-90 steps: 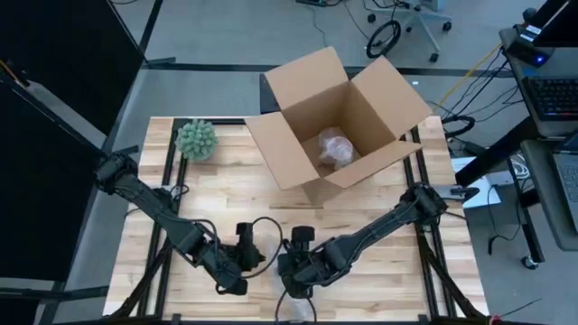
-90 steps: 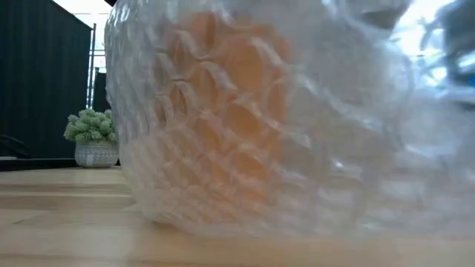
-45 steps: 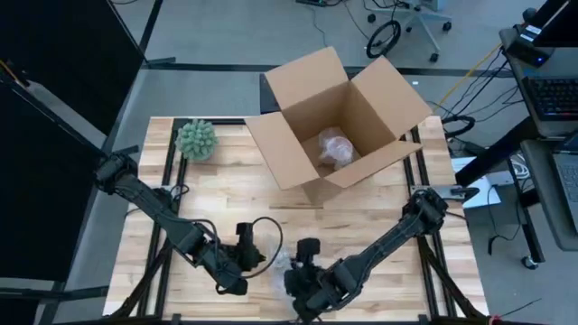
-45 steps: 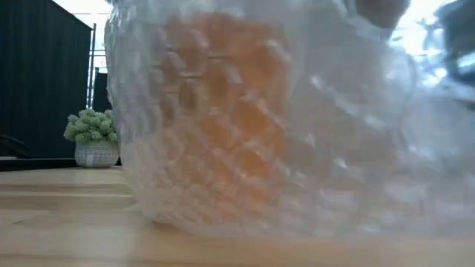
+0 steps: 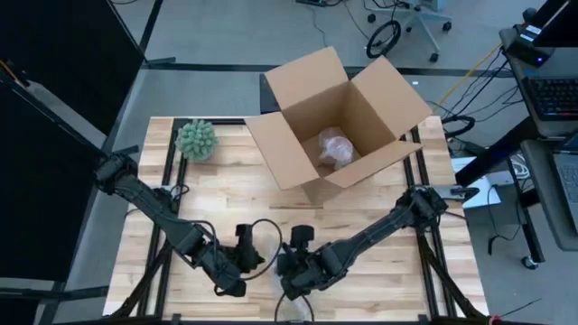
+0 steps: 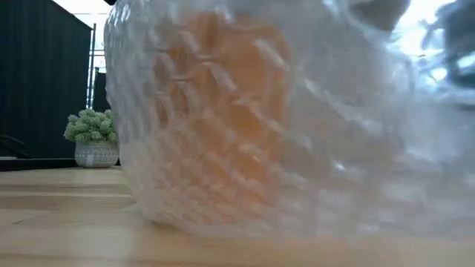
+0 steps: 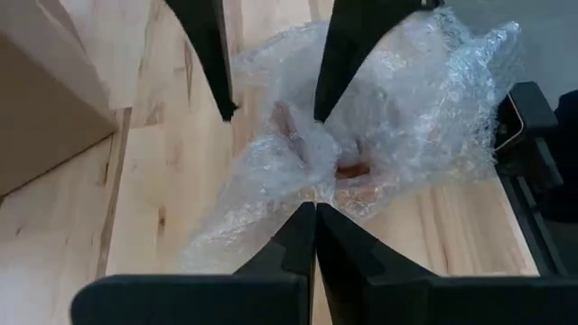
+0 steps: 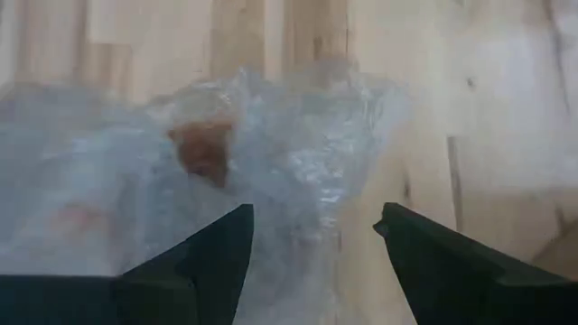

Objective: Wrap mug
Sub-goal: Wrap the orange mug with bubble wrap, then put the wrapped orange mug into the cardboard box

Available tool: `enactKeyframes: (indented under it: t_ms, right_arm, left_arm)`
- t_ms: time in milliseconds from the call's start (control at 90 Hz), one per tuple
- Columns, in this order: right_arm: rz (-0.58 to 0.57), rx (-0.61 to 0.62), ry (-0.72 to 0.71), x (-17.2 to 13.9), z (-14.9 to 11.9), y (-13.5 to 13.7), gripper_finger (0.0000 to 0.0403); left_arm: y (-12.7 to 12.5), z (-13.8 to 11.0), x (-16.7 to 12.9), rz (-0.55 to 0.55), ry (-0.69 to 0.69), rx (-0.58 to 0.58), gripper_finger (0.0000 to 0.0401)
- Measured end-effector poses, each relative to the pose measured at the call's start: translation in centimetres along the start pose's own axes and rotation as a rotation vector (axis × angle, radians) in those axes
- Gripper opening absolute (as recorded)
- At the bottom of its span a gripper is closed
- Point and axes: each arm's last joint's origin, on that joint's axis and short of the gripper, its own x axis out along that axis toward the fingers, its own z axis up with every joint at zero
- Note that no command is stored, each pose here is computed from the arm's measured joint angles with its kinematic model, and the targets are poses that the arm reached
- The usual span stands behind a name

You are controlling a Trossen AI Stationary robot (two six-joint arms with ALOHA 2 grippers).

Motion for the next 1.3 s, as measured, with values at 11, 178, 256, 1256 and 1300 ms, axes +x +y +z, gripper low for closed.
enactKeyframes:
  t_ms: [11,178,256,1256,1300]
  right_arm:
    - [0.007,0.000,-0.002,-0.2,0.0,0.0,0.0231]
    - [0.106,-0.054,-0.011,-2.6,-0.5,1.3,0.0231]
    - [0.132,-0.096,-0.033,-2.9,-0.8,2.5,0.0231]
    - [0.148,0.099,0.258,8.8,-1.1,-0.5,0.0231]
    - [0.163,0.110,0.282,9.4,-1.3,-0.5,0.0231]
  left_arm:
    - [0.0,0.0,0.0,0.000,0.000,0.000,0.0000]
    - [0.0,0.0,0.0,0.000,0.000,0.000,0.0000]
    - [0.0,0.0,0.0,0.000,0.000,0.000,0.0000]
    - [-0.1,0.0,0.0,-0.032,0.011,-0.002,0.0000]
    - [-0.1,0.0,0.0,-0.032,0.011,-0.002,0.0000]
